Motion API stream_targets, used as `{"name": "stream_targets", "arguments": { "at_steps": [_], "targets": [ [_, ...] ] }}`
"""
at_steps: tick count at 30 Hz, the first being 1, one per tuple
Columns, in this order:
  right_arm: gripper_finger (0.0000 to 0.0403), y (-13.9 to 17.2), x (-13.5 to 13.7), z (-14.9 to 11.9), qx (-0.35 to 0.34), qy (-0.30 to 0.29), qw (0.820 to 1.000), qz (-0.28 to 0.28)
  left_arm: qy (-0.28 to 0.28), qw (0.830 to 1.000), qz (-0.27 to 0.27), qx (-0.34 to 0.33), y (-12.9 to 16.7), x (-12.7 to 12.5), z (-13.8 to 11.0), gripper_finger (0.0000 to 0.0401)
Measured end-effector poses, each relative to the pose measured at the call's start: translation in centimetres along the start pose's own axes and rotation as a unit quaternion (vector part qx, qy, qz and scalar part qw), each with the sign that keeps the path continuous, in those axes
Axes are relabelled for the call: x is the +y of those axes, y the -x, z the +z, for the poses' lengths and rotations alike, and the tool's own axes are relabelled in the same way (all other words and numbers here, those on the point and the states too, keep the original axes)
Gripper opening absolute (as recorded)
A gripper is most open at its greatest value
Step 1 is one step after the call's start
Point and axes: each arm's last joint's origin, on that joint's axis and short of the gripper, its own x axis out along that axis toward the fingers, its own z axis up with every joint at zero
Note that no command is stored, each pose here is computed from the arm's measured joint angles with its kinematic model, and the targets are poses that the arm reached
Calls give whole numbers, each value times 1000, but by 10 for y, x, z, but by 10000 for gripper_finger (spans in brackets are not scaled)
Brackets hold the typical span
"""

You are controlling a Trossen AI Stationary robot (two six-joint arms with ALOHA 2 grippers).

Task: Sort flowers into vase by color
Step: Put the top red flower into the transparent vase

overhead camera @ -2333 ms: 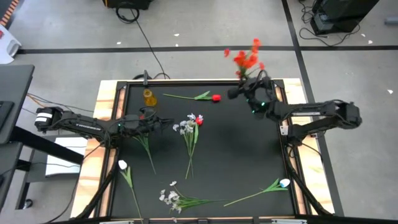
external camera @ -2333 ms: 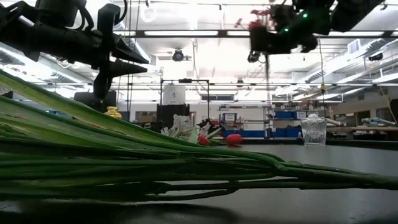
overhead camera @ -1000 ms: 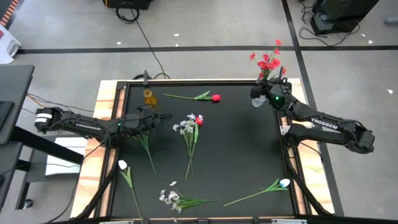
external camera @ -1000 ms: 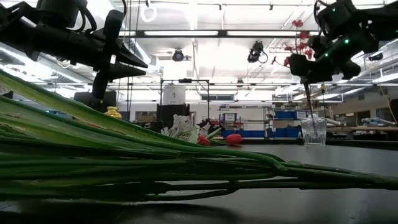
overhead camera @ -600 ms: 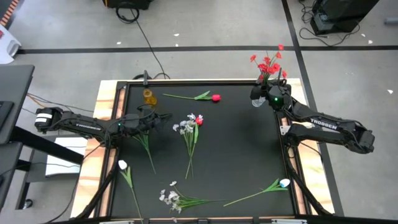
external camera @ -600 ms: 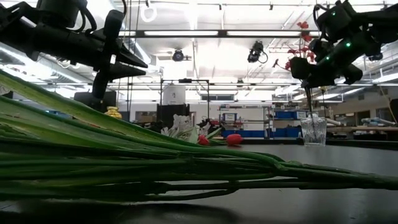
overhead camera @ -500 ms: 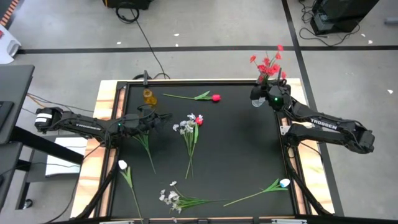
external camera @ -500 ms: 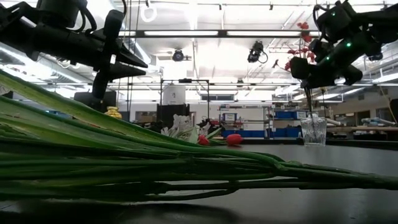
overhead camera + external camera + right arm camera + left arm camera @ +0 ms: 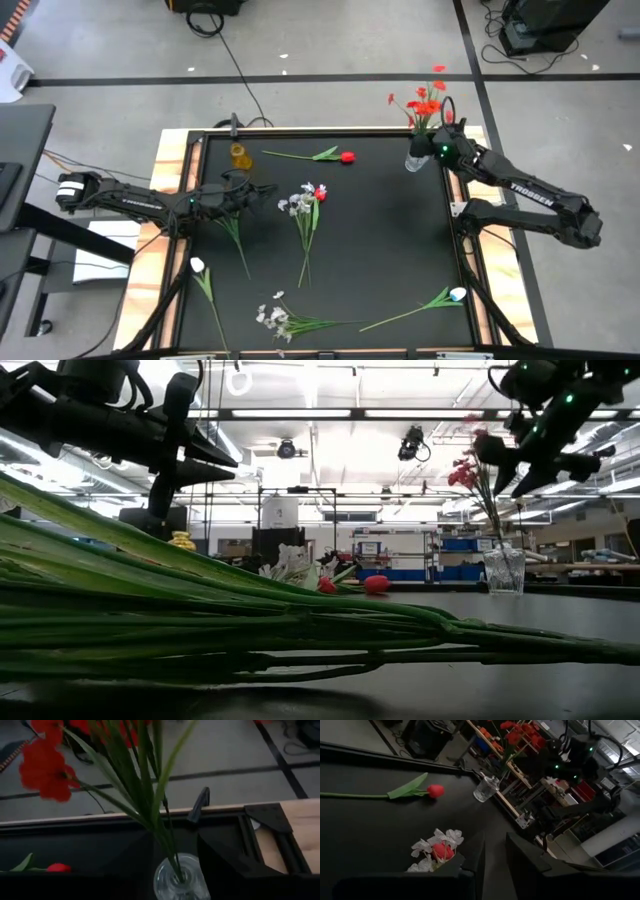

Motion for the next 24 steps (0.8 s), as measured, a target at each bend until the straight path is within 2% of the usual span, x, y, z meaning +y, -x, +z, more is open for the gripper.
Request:
{"name": "stream_targets", "arguments": {
  "at_steps": [7,13,17,22,24],
  "targets": [
    [164,17,1,16,63,-8,998,30,0,1000,0,0,0,0,0,84],
    [164,25,4,16,149,-20,983,106,-24,1000,-5,6,-2,-12,10,84],
    [164,27,8,13,190,-38,970,144,-87,994,43,55,-5,-30,26,84],
    [163,31,12,10,203,-42,965,161,-147,971,137,132,0,-49,58,84],
    [162,32,14,9,205,-43,963,167,-166,963,155,143,3,-56,71,84]
  ]
}}
